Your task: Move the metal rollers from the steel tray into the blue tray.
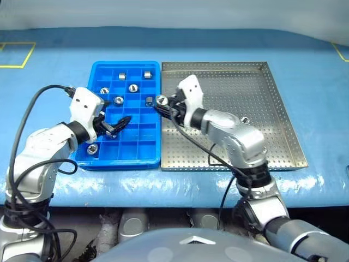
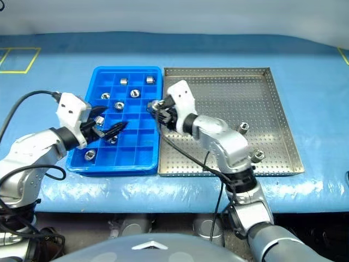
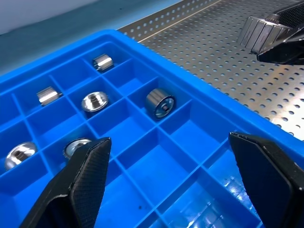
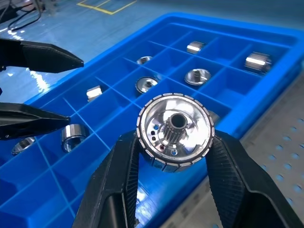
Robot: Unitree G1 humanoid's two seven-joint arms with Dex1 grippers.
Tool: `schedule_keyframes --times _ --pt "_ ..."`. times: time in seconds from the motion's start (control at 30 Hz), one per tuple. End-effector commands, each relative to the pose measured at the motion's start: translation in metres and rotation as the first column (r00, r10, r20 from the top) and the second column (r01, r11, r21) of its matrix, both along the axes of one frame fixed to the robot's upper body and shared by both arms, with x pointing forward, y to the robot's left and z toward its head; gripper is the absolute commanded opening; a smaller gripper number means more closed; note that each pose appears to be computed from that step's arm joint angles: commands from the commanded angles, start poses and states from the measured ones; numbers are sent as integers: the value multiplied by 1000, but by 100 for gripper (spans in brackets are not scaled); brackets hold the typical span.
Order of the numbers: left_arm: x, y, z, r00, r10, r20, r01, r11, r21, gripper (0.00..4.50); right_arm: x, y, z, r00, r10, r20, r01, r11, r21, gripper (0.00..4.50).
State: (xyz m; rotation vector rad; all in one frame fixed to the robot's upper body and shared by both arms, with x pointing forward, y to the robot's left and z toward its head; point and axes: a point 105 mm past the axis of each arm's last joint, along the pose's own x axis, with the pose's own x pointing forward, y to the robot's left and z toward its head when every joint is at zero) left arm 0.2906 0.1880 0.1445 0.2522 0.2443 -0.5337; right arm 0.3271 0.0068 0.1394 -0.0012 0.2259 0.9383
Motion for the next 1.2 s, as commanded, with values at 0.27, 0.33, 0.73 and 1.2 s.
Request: schedule_keyframes --times 0.27,0.33,0.73,1.2 --pt "-14 11 10 995 90 53 -89 996 -14 433 11 45 -6 985 155 -82 -149 986 72 169" --pt "-14 9 9 995 86 51 -85 996 -17 433 17 46 -11 985 139 -101 -133 989 62 169" --pt "-8 -9 2 999 25 24 -24 999 -45 433 35 30 -5 998 36 -58 -32 997 68 362" --pt "-6 -125 -6 923 -386 3 377 898 -227 433 27 -157 -7 735 -674 76 678 731 -74 362"
